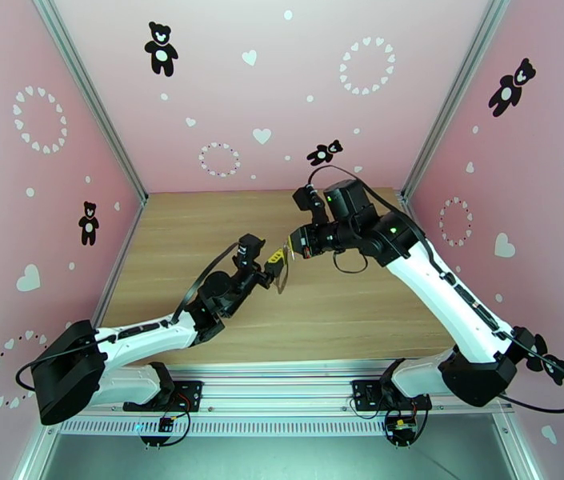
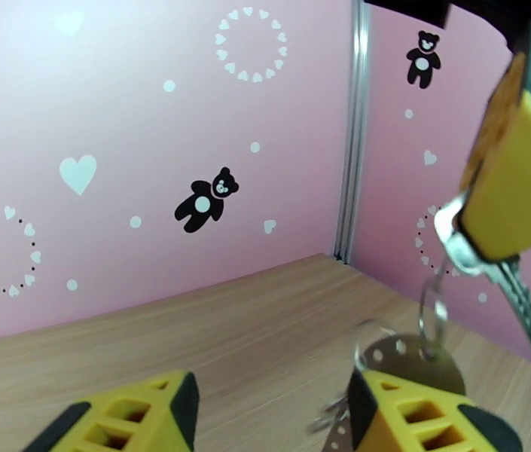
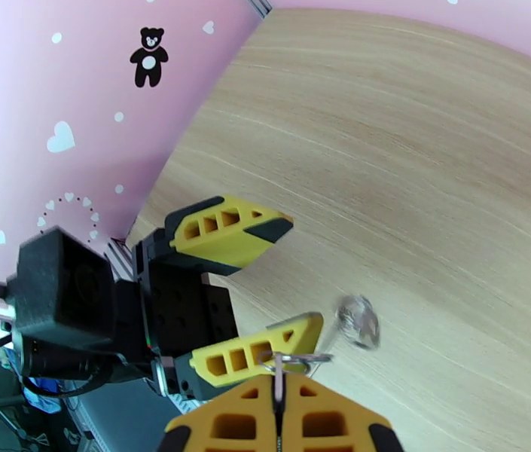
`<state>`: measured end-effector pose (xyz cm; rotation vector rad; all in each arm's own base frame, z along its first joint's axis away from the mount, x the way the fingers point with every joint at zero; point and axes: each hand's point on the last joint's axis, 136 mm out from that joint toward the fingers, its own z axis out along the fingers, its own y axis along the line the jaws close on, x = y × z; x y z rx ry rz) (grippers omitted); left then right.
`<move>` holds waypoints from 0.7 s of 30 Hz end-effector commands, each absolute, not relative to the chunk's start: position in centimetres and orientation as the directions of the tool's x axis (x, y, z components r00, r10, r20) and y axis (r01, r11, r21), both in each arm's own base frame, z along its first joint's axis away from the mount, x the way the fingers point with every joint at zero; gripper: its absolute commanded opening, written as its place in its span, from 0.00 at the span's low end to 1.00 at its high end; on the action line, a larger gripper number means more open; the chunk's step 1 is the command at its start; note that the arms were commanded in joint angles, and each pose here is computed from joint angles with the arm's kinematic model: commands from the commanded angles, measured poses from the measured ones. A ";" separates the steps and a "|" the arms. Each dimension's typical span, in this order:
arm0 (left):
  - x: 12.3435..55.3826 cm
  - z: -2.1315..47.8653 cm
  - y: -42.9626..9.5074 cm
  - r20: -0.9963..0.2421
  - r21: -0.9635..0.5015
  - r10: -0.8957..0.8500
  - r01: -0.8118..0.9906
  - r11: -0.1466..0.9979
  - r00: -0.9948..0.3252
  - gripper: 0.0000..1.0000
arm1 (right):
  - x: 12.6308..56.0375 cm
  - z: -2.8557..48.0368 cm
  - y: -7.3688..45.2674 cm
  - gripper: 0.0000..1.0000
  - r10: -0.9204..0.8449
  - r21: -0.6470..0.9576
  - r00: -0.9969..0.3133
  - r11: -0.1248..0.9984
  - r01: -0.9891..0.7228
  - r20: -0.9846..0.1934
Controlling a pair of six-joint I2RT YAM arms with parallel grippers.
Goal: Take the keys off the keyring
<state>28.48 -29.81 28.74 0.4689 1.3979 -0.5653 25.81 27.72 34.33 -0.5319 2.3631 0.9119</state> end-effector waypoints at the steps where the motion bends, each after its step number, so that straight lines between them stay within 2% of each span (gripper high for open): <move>1: 26.0 28.4 -31.3 -0.989 0.084 -0.032 0.736 0.671 0.141 0.62 | 26.3 34.9 28.6 0.00 -0.112 0.546 -0.790 0.663 -0.511 -0.603; 5: 24.7 28.5 -32.3 -0.985 0.135 -0.008 0.792 0.595 0.174 0.65 | 26.1 34.5 28.8 0.00 -0.089 0.577 -0.810 0.657 -0.485 -0.580; 11: 25.4 30.1 -32.0 -0.986 0.073 -0.072 0.771 0.632 0.152 0.64 | 25.9 34.2 28.7 0.00 -0.063 0.594 -0.818 0.656 -0.465 -0.571; 21: 26.8 30.4 -32.2 -0.988 0.042 -0.084 0.741 0.671 0.132 0.56 | 25.8 34.8 29.1 0.00 -0.046 0.623 -0.821 0.627 -0.467 -0.569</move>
